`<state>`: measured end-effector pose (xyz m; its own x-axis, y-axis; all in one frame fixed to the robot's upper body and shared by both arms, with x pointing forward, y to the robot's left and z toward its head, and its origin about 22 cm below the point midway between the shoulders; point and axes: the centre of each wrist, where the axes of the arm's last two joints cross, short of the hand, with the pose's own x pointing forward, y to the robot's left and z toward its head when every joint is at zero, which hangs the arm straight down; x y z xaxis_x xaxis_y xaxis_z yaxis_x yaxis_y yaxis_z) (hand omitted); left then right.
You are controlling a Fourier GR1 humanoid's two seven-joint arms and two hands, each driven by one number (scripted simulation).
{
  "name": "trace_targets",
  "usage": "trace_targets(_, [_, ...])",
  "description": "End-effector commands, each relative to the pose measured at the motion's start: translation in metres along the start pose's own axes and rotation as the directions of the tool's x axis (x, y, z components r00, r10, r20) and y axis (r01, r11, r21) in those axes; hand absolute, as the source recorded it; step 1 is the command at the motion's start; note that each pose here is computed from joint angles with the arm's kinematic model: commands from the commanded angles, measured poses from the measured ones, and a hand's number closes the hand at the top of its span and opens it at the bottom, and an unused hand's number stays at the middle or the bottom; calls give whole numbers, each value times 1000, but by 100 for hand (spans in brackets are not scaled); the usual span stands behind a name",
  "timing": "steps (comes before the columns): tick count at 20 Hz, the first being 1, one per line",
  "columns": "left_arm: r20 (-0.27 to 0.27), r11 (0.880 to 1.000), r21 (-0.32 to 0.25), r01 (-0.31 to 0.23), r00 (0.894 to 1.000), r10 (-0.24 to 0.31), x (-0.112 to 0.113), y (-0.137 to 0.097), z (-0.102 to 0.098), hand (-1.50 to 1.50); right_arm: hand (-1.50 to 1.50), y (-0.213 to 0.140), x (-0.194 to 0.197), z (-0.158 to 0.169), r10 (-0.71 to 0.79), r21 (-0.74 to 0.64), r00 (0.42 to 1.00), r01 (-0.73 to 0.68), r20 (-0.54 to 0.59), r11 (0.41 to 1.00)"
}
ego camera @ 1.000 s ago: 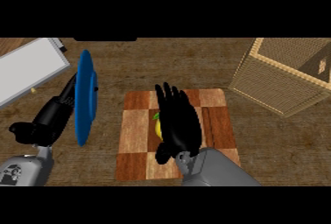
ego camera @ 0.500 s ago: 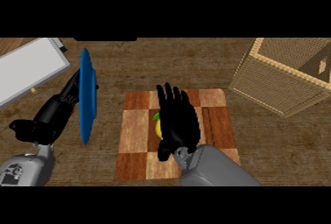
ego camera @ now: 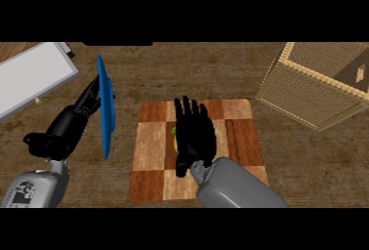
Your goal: Pick the lemon from the cutting board and place it in the basket
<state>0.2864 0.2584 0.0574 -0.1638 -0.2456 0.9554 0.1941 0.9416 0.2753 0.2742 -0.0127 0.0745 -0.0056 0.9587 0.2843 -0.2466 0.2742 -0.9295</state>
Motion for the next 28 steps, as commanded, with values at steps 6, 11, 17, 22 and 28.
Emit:
trace_targets(6, [-1, 1000, 10, -1, 1000, 1, 6, -4, 6, 0, -150, 17, -2, -3, 37, 52, 997, -33, -75, 998])
trace_targets(11, [4, 1000, 13, -13, 1000, 13, 2, 6, 12, 0, -150, 18, -9, -28, 34, 50, 994, -29, -103, 998])
trace_targets(17, [6, 1000, -13, -2, 1000, 2, 0, 19, 5, 0, -150, 35, -24, -29, 18, 123, 997, -8, -77, 992])
trace_targets(22, [1, 1000, -6, 5, 1000, -5, 5, 5, 13, 0, 150, 54, -19, -25, 110, 211, 993, -97, -52, 973])
trace_targets(28, [11, 1000, 3, 6, 1000, -6, -1, 9, 20, 0, 150, 71, -22, -29, 118, 169, 992, -110, -40, 979])
